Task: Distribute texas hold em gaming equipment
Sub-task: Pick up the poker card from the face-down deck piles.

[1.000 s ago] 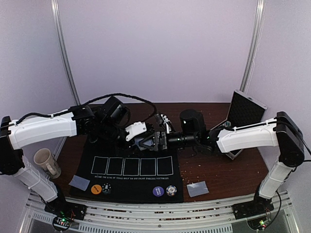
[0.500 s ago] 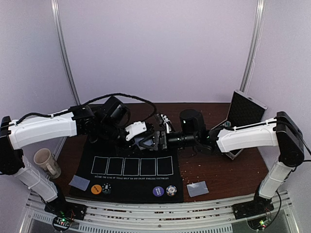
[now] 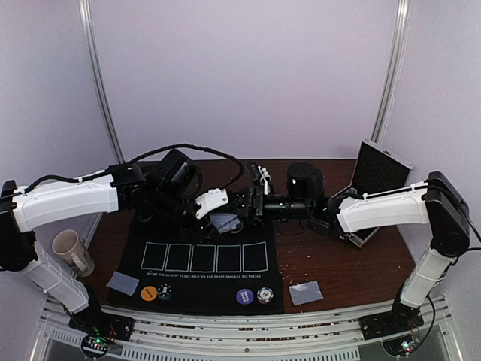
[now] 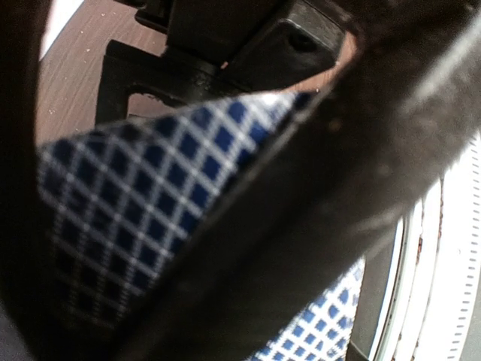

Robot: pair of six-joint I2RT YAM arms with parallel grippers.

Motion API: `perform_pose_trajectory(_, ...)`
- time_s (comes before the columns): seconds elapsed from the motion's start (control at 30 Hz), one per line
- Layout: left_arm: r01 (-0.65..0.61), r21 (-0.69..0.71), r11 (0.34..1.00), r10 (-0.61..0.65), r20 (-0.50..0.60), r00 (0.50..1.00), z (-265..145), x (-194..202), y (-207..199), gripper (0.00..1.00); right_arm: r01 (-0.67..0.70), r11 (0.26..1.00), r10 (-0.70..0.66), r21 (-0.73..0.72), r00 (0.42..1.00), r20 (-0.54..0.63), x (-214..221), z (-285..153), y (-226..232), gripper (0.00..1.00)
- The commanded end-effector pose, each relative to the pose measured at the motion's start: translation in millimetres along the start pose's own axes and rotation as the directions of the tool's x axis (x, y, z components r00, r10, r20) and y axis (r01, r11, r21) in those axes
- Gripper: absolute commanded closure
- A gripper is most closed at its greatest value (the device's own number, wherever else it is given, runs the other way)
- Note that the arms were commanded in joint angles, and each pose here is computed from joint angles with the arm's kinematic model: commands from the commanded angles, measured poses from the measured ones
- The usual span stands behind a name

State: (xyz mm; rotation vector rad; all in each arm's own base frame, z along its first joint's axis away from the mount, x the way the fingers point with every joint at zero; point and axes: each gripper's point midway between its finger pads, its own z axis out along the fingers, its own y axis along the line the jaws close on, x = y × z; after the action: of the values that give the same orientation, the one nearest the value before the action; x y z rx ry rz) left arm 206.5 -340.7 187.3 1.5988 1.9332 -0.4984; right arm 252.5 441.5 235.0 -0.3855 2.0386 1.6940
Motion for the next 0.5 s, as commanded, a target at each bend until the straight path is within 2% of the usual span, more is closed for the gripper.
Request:
perform_pose_trajectory(0.0, -0.026, 0.021, 0.999, 0.025, 0.031, 0.999, -5, -7, -6, 0.51, 0.034, 0.999, -0.035, 0.035, 0.999, 0.037, -15, -1, 4, 0.26)
perform_pose_trajectory(0.13, -0.029, 0.013, 1.0, 0.028, 0.031, 0.999, -6, -7, -5, 0.51, 0.061, 0.995, -0.062, 0.082, 0.998, 0.006, -8, -1, -5, 0.27)
perform_pose_trajectory(0.27, -0.025, 0.002, 1.0, 0.025, 0.022, 0.999, -5, -4, -3, 0.51, 0.067, 0.99, -0.067, 0.122, 0.998, -0.001, -4, -6, -12, 0.37)
perform_pose_trajectory(0.47, -0.013, -0.018, 1.0, 0.013, 0.006, 1.0, -2, -1, 3, 0.51, 0.082, 0.979, -0.082, 0.187, 0.997, -0.012, 0, -17, -18, 0.4)
